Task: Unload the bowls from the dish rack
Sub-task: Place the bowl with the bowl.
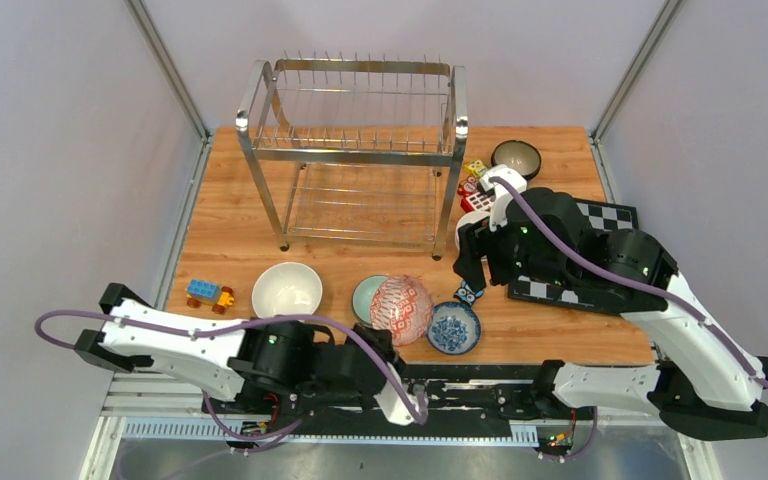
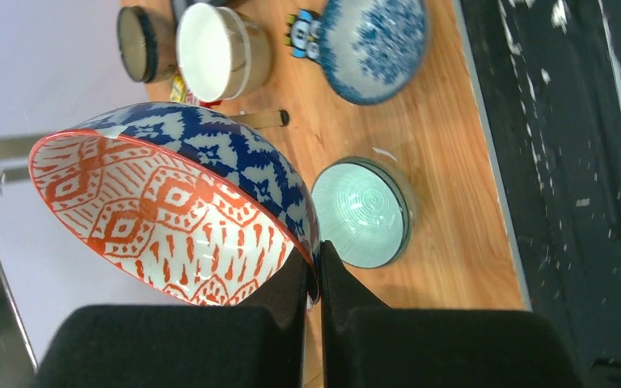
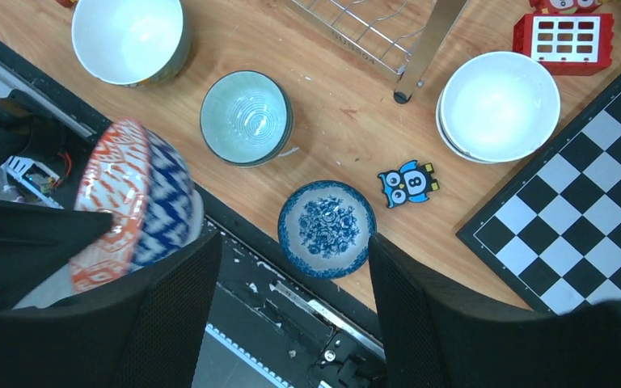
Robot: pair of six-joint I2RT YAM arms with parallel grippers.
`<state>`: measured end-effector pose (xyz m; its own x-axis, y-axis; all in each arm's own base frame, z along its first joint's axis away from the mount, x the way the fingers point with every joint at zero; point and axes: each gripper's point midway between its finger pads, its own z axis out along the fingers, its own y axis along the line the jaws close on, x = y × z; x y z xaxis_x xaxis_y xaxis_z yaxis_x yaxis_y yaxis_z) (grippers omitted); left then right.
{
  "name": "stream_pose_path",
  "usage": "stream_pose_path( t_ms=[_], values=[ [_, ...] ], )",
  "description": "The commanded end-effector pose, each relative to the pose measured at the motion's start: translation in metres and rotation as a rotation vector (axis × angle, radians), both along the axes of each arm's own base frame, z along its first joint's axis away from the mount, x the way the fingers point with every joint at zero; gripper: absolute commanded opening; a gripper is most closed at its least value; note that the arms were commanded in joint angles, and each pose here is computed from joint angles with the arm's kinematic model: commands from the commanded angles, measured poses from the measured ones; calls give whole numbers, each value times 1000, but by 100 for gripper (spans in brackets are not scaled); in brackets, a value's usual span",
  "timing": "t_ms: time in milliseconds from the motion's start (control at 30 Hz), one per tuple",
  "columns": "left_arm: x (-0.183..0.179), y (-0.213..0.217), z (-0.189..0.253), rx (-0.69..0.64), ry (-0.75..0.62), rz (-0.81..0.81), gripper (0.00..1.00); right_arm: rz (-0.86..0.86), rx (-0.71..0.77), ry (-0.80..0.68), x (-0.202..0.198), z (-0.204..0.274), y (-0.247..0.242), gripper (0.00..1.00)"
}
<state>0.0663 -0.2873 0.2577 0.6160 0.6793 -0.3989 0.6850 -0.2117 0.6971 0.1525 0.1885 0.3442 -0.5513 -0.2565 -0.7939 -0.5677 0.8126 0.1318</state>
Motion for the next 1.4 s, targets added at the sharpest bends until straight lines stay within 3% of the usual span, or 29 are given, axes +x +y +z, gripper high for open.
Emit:
stream_pose_path(
  t_ms=[0, 333, 933, 1367],
  values=[
    [0, 2, -23, 183, -170, -102, 0, 30, -31, 35, -11, 0, -10, 70],
    [-4, -8, -41, 315, -269, -172, 0, 106, -73, 139, -26, -30, 8, 69],
    [-14, -17, -49, 326, -232, -191, 0, 224, -194, 222, -54, -91, 40, 55],
    [-16, -18, -49, 296, -210, -179, 0, 236, -262, 255, -58, -117, 54, 35]
  ],
)
